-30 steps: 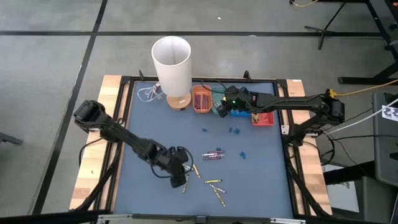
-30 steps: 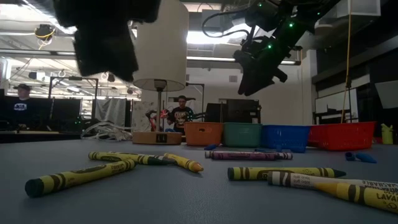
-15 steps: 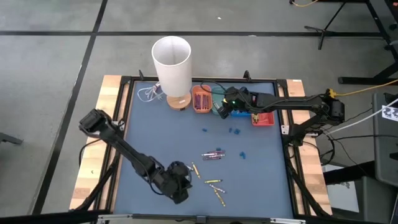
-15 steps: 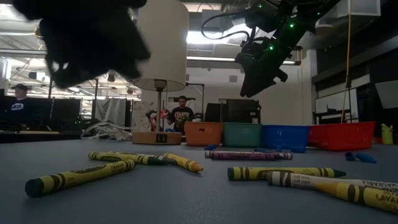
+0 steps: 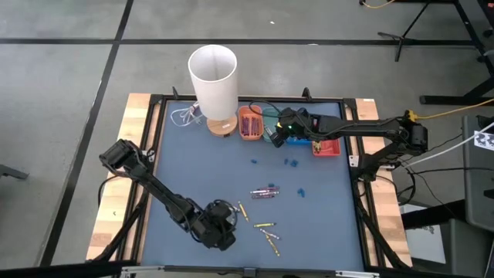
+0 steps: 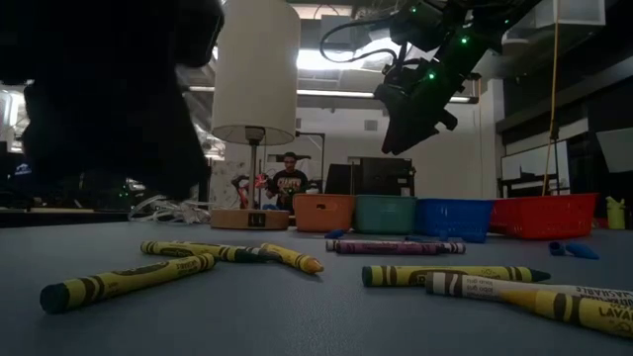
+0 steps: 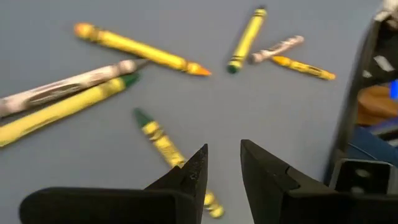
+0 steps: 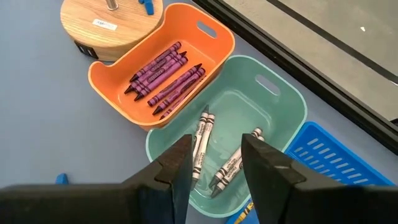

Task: Sort crayons
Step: Put the green crayon into the orange bin

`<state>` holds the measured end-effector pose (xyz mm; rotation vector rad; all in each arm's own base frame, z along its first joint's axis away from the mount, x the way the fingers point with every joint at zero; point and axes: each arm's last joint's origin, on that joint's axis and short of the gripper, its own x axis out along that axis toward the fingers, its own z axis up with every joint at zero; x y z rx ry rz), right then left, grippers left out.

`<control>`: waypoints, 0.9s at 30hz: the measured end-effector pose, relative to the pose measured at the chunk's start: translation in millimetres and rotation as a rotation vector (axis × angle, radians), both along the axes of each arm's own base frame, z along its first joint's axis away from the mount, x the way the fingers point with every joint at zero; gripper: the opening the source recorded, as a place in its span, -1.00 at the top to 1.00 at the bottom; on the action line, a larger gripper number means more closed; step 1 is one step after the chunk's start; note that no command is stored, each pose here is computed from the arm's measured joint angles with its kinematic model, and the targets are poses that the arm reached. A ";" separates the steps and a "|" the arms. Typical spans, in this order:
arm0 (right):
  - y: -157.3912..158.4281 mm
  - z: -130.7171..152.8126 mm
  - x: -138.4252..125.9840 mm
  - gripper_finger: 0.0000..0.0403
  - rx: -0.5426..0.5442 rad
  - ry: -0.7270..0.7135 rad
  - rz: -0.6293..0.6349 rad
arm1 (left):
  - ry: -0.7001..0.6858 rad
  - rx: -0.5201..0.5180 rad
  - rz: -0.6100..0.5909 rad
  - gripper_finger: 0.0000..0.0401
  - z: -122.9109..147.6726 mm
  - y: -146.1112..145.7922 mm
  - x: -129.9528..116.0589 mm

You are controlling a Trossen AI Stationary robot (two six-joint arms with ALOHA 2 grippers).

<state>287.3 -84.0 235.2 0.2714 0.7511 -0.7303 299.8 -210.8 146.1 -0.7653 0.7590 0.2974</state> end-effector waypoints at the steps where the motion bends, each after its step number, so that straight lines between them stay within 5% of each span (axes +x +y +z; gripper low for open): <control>1: 0.1 0.0 0.1 0.33 0.000 0.000 0.000 | 0.011 0.001 0.018 0.60 -1.0 1.2 -0.8; 20: 0.1 0.0 0.1 0.33 0.000 -0.001 0.000 | 0.047 0.040 0.072 0.60 -15.6 5.8 1.8; 27: 0.0 0.0 0.0 0.33 0.000 0.000 0.000 | 0.026 -0.042 0.073 0.60 -3.5 -6.2 6.3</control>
